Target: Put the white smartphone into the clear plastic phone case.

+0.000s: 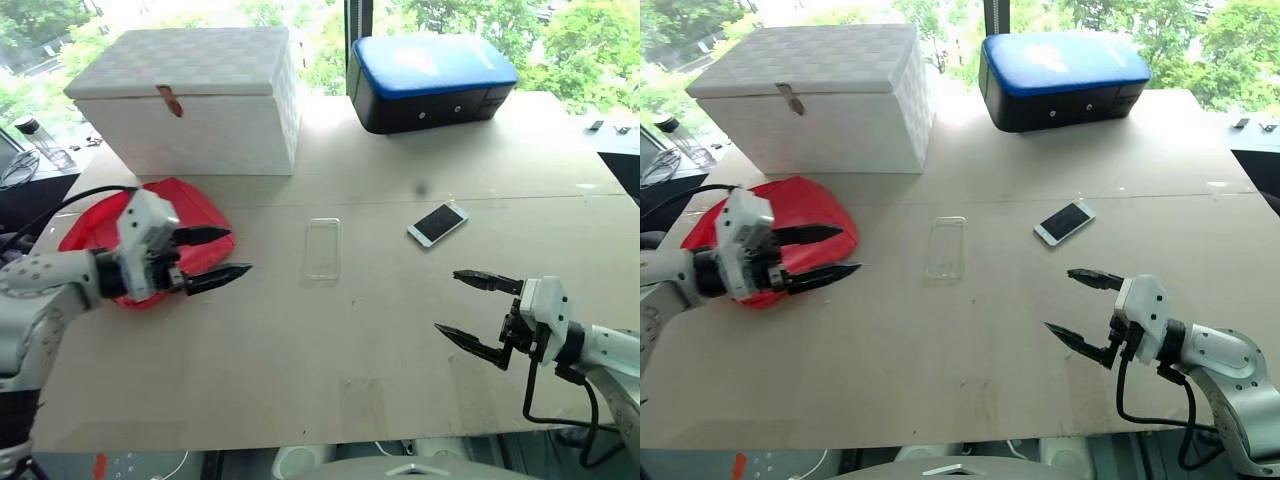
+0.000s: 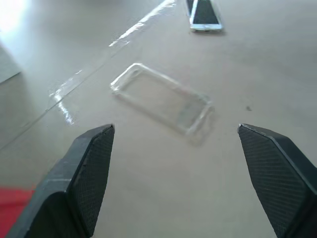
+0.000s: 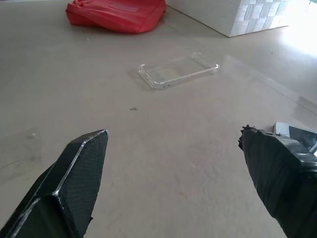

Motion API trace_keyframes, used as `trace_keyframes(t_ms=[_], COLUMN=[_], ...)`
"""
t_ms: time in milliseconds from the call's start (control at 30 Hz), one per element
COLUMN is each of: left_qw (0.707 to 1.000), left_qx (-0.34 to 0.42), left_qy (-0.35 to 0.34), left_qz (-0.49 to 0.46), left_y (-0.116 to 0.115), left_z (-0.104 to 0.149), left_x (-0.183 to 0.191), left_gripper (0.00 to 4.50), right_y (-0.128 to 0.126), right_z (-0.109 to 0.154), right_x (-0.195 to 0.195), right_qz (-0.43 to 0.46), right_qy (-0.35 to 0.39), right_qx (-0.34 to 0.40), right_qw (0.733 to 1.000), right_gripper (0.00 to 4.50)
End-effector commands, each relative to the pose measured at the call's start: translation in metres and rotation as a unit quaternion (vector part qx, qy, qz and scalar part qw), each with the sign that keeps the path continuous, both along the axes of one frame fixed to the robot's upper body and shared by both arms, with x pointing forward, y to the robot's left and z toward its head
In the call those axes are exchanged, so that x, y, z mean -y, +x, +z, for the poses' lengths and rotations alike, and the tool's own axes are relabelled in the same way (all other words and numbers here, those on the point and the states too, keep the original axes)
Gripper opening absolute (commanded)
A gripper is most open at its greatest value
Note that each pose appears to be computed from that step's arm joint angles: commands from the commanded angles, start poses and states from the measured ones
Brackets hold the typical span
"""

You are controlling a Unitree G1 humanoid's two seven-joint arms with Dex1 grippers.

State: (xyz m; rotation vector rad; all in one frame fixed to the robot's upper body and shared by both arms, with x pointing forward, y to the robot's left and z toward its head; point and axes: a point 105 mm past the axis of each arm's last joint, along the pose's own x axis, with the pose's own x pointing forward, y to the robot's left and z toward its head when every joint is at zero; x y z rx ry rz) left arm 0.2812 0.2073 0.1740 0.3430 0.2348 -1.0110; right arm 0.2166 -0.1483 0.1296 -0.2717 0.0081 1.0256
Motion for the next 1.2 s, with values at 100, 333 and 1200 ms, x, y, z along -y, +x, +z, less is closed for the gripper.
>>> trace_keyframes(t_ms=[100,333,1200], left_qw=[0.993,0.979,0.934], left_qx=[0.015,-0.021,-0.312], left_qy=[0.06,0.156,-0.09], left_qz=[-0.101,-0.13,0.15], left_y=[0.014,0.048,0.049], left_z=[-0.023,-0.068,-0.052], left_x=[0.034,0.035,0.134], left_gripper=[4.11,3.88,0.3], right_y=[-0.008,-0.018,-0.019], right_z=[0.014,0.016,0.011], right_x=[-0.002,-0.001,-0.006], right_qz=[-0.005,-0.026,-0.008], right_qy=[-0.003,-0.008,-0.008], right_qx=[0.024,0.019,0.005], right_qw=[1.0,0.999,1.0], right_gripper=[4.5,4.5,4.5])
